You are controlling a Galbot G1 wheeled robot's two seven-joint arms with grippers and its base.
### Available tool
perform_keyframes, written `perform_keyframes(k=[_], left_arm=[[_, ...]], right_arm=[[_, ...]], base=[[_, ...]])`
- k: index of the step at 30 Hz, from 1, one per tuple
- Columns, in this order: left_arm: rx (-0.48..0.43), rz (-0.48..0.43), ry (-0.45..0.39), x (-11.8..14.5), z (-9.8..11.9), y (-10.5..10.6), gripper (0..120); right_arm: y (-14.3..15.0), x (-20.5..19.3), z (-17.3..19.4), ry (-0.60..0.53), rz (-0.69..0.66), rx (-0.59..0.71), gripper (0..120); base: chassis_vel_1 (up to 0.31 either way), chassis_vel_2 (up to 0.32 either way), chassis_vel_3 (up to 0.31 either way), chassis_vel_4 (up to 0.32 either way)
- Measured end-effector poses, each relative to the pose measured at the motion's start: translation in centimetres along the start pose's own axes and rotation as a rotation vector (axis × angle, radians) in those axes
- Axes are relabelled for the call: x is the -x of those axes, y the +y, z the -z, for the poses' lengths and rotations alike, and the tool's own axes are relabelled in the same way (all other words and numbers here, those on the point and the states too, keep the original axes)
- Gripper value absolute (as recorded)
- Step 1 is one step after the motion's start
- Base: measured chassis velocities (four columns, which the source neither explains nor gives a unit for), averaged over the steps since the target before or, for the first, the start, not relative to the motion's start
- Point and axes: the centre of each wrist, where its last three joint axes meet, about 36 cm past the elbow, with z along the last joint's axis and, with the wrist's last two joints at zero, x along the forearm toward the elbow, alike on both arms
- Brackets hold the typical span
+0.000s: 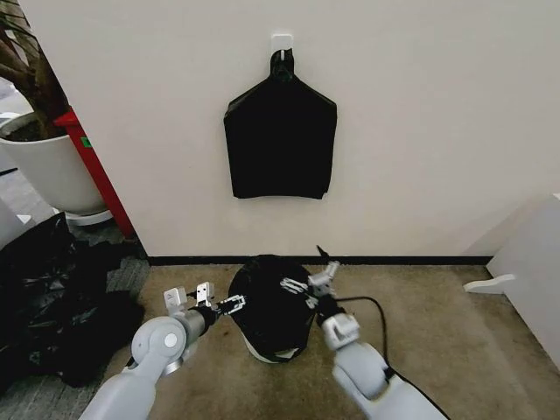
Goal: Place the garbage bag over the trash bin.
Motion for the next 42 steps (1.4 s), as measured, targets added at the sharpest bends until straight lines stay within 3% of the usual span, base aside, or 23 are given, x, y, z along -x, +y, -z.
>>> perform_keyframes(k=[8, 22, 30, 42], left_arm=[[0.014, 0.007, -0.009, 0.2, 0.0, -0.4, 100], [0.028, 0.002, -0.021, -0.3, -0.5, -1.3, 100], [0.046, -0.008, -0.028, -0.6, -0.6, -2.1, 100], [0.12, -0.009, -0.107, -3.7, 0.5, -3.8, 100]], right_arm=[[-0.6, 5.6, 0.5, 0.127, 0.027, -0.163, 100], [1.1, 9.2, -1.9, 0.162, 0.058, -0.18, 100], [1.2, 9.0, -2.7, 0.221, 0.025, -0.219, 100], [1.0, 7.5, -3.6, 0.251, -0.005, -0.23, 100]], base=[[0.0, 0.0, 0.0, 0.0], [0.0, 0.0, 0.0, 0.0], [0.0, 0.0, 0.0, 0.0], [0.0, 0.0, 0.0, 0.0]])
